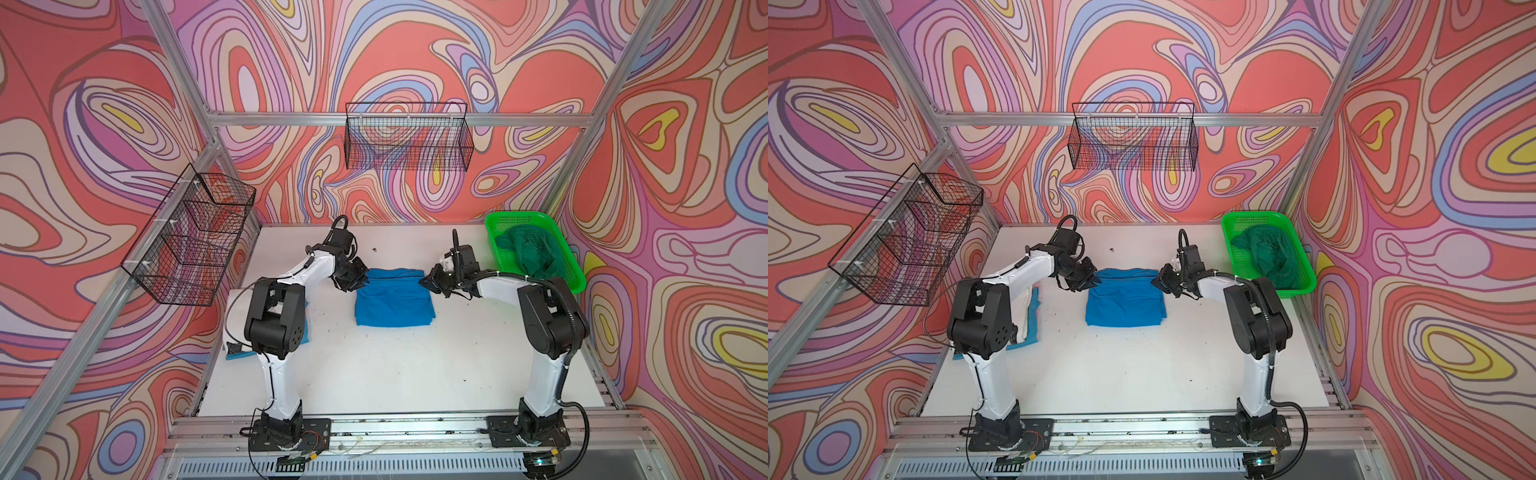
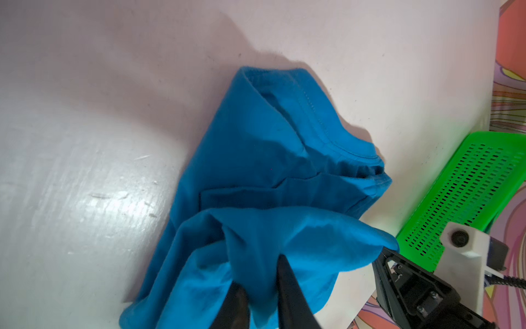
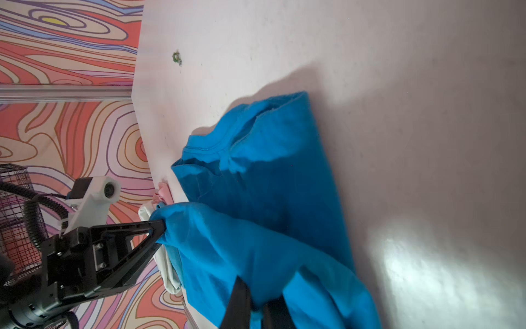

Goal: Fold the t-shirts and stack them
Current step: 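Lay the folded edge onto the far half of the blue shirt with both grippers, then open both grippers and release the blue shirt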

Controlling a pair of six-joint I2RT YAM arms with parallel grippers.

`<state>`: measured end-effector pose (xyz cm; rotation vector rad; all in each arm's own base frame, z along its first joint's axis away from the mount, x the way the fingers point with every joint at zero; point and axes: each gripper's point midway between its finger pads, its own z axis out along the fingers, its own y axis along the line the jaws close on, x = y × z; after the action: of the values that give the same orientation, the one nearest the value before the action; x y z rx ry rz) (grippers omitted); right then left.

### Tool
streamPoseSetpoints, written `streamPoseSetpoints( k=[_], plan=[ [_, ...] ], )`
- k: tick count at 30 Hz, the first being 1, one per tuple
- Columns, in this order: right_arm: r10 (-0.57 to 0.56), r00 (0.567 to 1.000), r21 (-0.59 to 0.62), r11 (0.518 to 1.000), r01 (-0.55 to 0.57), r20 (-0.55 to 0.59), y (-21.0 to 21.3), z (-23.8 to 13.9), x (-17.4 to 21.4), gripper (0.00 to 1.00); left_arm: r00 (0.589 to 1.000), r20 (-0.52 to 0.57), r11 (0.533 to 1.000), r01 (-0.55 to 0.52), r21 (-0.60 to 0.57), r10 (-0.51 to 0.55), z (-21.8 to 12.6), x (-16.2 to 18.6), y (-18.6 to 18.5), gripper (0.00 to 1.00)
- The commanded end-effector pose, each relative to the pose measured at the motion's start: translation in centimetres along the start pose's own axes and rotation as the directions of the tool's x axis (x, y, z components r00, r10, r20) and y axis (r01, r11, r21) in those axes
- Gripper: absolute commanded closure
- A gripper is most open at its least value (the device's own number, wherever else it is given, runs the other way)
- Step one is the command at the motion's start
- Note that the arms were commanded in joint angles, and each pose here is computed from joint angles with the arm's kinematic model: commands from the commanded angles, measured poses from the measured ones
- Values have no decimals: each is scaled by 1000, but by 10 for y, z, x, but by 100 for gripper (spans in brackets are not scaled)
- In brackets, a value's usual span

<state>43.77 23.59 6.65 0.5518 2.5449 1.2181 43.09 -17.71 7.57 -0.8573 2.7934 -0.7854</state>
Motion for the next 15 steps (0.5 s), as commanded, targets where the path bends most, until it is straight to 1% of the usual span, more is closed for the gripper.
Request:
streamPoseSetpoints(
  k=[1,3,5,7,9,12,15],
  plan=[
    [-17,1000,-8,1000,17,-6,4,3,-5,100,1000,-9,999,5,-42,-5,2,-5,7,74],
    [-29,1000,-13,1000,29,-1,7,2,-6,92,1000,-7,999,2,-33,-2,1,-8,3,72],
    [-42,999,-19,999,42,9,12,-2,-9,81,1000,1,1000,-2,-27,2,-3,-11,-2,69],
    [-55,998,-21,998,55,16,16,-5,-12,73,1000,9,1000,-5,-19,5,-7,-14,-6,65],
    [-68,998,-19,998,68,17,19,-6,-13,68,1000,19,1000,-7,-11,7,-11,-17,-11,59],
    [-72,997,-18,997,72,15,21,-8,-15,62,1000,27,1000,-10,1,10,-17,-21,-17,53],
    [-98,995,-23,995,98,13,26,-13,-16,60,999,40,1000,-13,14,12,-26,-24,-23,47]
  ],
)
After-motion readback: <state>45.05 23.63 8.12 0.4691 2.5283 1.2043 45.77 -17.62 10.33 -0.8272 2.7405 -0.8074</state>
